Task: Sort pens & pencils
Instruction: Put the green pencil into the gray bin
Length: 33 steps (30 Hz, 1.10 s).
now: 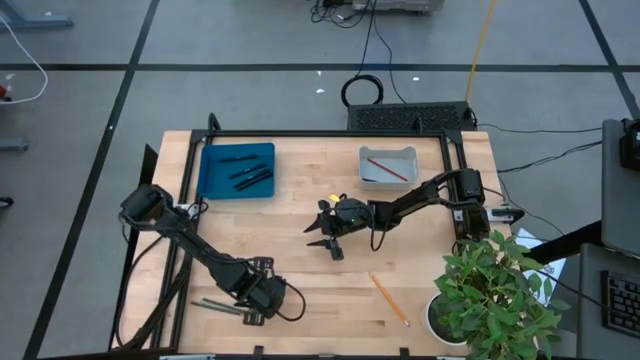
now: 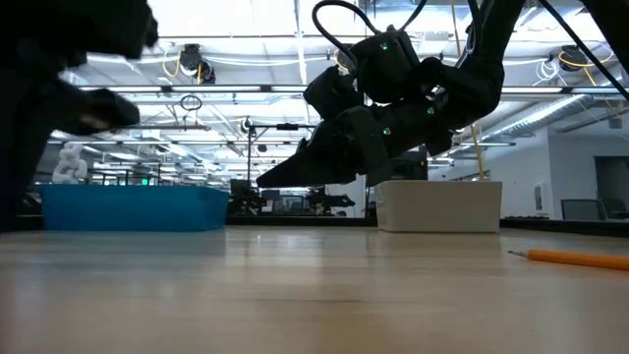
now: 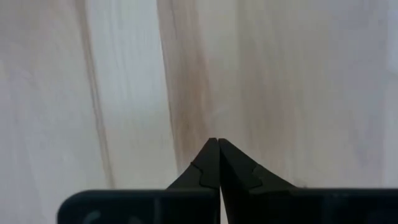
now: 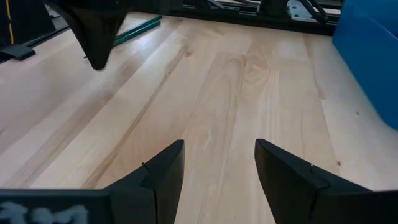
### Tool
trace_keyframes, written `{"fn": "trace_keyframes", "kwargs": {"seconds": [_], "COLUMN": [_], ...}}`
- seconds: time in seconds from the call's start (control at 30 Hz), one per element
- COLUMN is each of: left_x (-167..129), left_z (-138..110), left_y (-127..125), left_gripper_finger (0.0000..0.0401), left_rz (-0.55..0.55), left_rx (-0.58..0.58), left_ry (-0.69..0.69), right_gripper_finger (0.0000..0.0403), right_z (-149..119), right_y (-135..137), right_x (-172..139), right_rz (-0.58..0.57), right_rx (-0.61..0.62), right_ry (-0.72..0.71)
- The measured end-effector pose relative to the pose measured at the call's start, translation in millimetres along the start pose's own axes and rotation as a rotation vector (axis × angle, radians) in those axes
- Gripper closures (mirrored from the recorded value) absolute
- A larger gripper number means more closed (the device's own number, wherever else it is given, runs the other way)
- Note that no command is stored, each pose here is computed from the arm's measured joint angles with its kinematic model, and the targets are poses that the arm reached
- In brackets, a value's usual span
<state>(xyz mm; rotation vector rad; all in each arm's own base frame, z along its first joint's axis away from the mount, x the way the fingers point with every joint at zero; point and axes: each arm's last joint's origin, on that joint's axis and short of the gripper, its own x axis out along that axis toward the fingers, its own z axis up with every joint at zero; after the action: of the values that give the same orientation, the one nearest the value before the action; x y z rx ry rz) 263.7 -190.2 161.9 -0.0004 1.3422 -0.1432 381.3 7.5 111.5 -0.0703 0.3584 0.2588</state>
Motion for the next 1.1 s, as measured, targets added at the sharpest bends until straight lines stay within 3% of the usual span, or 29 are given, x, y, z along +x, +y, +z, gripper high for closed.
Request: {"fn": "trace_keyframes", "kwargs": {"seconds": [0.17,0.3,0.57,0.8,0.97,1.1], "left_x": [-28,-33,1,15,16,16], "left_z": [-7,-18,-36,-34,-33,-33], "left_y": [-3,-17,-50,-46,-43,-41], "left_gripper_finger": [0.0392,0.0374,0.0273,0.0196,0.0211,0.0266], "left_rz": [-0.037,-0.068,-0.057,-0.003,0.0,0.012], "left_rx": [-0.048,-0.104,-0.089,-0.084,-0.079,-0.075], "left_ry": [-0.02,-0.001,0.071,0.09,0.104,0.107], "right_gripper_finger": [0.0218,0.0218,0.0218,0.0218,0.0218,0.0218], "right_z": [0,0,0,0,0,0], "right_y": [0,0,0,0,0,0], "right_x": [0,0,0,0,0,0], "right_rz": [0.0,0.0,0.0,0.0,0.0,0.0], "right_rx": [0.0,0.0,0.0,0.0,0.0,0.0], "right_ry": [0.0,0.0,0.0,0.0,0.001,0.001]}}
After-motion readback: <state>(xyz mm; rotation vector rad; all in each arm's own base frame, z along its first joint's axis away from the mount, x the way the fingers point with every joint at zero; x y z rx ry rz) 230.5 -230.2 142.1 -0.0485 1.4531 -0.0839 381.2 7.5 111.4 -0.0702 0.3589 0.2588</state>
